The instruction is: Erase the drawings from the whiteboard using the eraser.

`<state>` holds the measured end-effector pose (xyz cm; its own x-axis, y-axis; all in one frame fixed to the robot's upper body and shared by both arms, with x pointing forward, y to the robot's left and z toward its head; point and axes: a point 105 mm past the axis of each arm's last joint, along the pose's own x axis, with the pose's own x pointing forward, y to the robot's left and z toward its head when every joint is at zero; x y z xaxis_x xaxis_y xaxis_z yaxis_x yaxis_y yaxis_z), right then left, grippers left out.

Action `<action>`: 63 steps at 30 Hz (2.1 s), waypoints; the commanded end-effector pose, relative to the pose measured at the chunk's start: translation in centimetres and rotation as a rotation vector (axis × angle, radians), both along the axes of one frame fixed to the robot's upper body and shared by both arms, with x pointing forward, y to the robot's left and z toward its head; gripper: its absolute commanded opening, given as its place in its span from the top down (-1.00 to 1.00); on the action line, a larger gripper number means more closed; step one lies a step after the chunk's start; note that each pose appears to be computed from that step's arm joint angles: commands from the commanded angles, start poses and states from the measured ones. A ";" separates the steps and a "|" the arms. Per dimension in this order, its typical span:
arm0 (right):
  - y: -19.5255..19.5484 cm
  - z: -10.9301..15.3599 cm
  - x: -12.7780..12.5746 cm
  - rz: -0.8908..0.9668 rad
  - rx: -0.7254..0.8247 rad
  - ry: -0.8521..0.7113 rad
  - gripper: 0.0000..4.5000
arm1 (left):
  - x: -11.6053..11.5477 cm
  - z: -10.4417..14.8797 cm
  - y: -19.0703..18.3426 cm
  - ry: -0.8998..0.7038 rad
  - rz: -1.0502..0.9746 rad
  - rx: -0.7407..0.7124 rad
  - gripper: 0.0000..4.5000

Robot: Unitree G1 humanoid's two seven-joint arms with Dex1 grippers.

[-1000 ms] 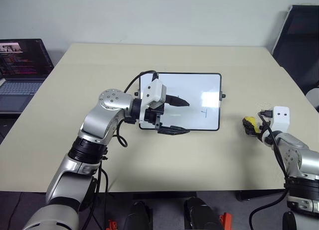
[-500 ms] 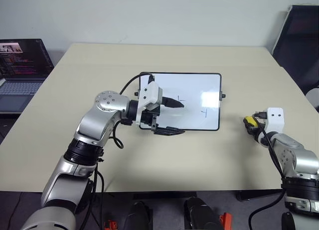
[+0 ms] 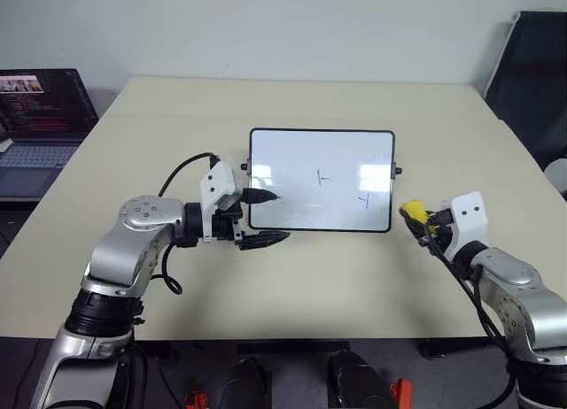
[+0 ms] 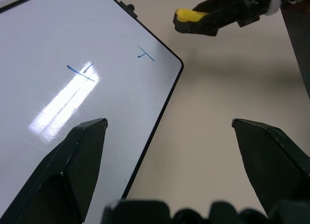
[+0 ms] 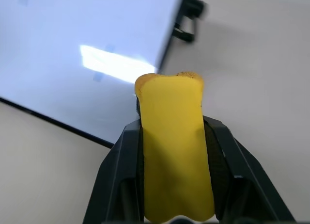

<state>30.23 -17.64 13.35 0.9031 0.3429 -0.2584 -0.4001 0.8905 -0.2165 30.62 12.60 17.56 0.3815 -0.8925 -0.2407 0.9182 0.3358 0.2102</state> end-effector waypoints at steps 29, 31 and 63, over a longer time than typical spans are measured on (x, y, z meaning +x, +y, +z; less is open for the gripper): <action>2.3 -0.1 5.9 0.069 -0.433 -0.092 0.44 | -1.8 -1.0 -1.4 -0.001 -0.138 0.028 -1.00; 2.0 0.6 6.3 0.032 -0.431 -0.123 0.44 | -1.7 -1.1 -1.5 0.000 -0.141 0.027 -1.00; 3.4 -2.2 4.3 0.180 -0.494 0.018 0.44 | -2.0 -2.2 -0.8 0.027 -0.133 0.021 -1.00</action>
<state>34.71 -13.47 11.93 0.8438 0.3567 -0.4010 -0.5359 0.6007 -0.5932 28.72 11.59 14.37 0.2379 -0.9283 -0.2856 0.9682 0.2034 0.1453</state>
